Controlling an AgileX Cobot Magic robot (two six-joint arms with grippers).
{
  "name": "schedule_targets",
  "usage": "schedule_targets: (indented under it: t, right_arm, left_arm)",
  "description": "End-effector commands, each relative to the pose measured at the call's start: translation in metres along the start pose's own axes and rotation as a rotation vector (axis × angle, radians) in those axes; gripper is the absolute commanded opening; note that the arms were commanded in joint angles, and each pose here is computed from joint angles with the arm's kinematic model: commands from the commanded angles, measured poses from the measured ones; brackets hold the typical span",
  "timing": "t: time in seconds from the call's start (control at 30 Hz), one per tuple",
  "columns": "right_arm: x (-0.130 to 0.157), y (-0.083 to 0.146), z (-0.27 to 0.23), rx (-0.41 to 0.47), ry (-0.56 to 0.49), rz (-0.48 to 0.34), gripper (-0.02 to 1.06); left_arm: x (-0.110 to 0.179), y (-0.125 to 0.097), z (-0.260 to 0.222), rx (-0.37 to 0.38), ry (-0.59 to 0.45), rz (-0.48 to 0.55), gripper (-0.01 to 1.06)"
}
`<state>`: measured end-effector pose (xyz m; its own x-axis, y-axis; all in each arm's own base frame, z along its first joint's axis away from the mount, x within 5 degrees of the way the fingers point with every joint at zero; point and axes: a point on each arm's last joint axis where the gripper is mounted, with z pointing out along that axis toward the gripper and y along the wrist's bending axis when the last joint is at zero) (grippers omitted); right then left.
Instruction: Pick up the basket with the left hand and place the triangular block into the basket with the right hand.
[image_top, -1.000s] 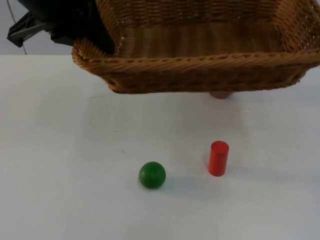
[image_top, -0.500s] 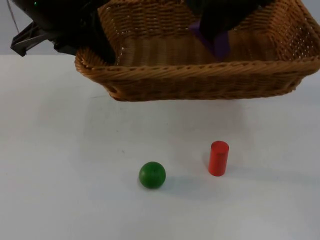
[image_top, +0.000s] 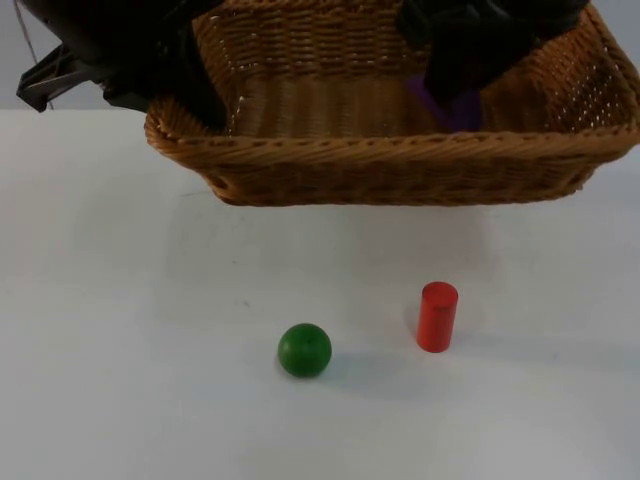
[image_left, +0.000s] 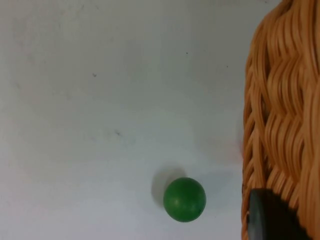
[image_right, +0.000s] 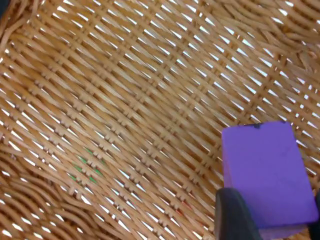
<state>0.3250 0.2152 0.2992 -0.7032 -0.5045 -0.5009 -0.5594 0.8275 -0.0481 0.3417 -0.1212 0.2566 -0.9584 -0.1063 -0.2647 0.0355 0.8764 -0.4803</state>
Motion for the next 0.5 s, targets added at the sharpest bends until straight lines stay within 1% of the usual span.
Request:
schedule_targets:
  t: [0.0, 0.07, 0.1, 0.13, 0.2, 0.23, 0.27, 0.3, 0.37, 0.4, 0.47]
  right_arm:
    - [0.001, -0.0015, -0.0005, -0.001, 0.004, 0.014, 0.03]
    - [0.0006, -0.0017, -0.0005, 0.001, 0.0, 0.017, 0.11]
    - [0.0003, -0.0023, -0.0005, 0.007, -0.003, 0.015, 0.18]
    - [0.0003, -0.0023, -0.0005, 0.007, -0.003, 0.015, 0.18]
    - [0.0, -0.0034, -0.0005, 0.02, -0.007, 0.015, 0.35]
    - [-0.0003, -0.0034, -0.0005, 0.02, -0.009, 0.015, 0.48]
    - [-0.0006, -0.0034, -0.0005, 0.02, -0.013, 0.015, 0.7]
    - [-0.0006, -0.0034, -0.0005, 0.02, -0.013, 0.015, 0.7]
    - [-0.0013, -0.0034, -0.0005, 0.02, -0.02, 0.015, 0.97]
    - [-0.0015, -0.0034, -0.0005, 0.019, -0.023, 0.015, 1.05]
    - [-0.0022, -0.0034, -0.0005, 0.019, -0.03, 0.018, 1.05]
  left_arm:
    - [-0.0024, -0.0024, -0.0018, 0.018, -0.025, -0.022, 0.0]
    - [-0.0024, -0.0024, -0.0018, 0.018, -0.025, -0.022, 0.0]
    - [-0.0024, -0.0024, -0.0018, 0.018, -0.025, -0.022, 0.0]
    - [-0.0024, -0.0024, -0.0018, 0.018, -0.025, -0.022, 0.0]
    - [-0.0024, -0.0024, -0.0018, 0.018, -0.025, -0.022, 0.0]
    - [-0.0024, -0.0024, -0.0018, 0.018, -0.025, -0.022, 0.0]
    - [-0.0024, -0.0024, -0.0018, 0.018, -0.025, -0.022, 0.0]
    - [-0.0024, -0.0024, -0.0018, 0.018, -0.025, -0.022, 0.0]
    - [-0.0024, -0.0024, -0.0018, 0.018, -0.025, -0.022, 0.0]
    - [-0.0024, -0.0022, -0.0018, 0.016, -0.025, -0.02, 0.0]
    - [-0.0024, -0.0021, -0.0018, 0.015, -0.025, -0.019, 0.0]
